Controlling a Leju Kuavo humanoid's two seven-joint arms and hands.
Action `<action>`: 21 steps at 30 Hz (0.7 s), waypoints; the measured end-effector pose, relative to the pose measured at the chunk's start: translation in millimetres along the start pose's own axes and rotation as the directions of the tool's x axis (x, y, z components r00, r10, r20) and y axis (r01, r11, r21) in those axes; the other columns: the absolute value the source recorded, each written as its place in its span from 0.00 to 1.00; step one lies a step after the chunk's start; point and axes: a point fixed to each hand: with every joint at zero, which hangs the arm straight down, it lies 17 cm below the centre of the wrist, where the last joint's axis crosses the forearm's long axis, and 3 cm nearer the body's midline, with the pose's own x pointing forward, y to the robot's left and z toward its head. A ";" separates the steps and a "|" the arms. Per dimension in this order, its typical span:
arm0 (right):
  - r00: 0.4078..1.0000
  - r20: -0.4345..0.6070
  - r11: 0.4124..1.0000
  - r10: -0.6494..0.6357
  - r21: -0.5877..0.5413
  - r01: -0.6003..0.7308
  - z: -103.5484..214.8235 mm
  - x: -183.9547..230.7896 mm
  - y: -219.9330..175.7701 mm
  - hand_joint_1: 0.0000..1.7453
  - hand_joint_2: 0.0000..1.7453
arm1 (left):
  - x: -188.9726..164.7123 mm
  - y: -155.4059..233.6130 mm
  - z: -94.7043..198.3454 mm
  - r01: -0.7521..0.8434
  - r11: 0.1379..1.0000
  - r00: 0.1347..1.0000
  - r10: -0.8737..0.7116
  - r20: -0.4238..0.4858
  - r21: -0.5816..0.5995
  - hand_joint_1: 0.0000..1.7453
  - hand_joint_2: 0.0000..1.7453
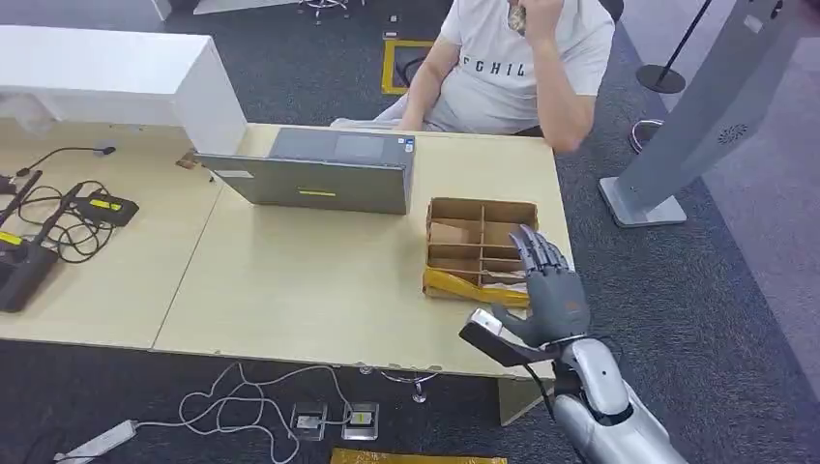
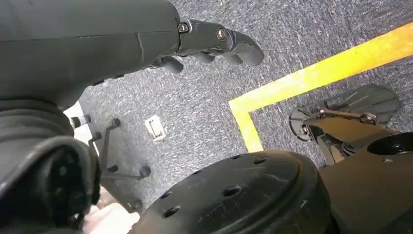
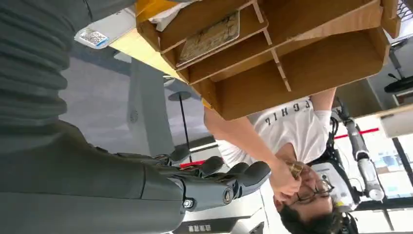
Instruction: Pass the card to the sensor for recognition and then transmit it.
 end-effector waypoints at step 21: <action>0.998 -0.002 0.996 0.070 0.051 -0.070 -19.8 10.1 20.1 0.00 1.00 | -0.3 -0.7 0.1 0.000 1.000 1.000 0.000 0.000 -0.003 0.00 0.00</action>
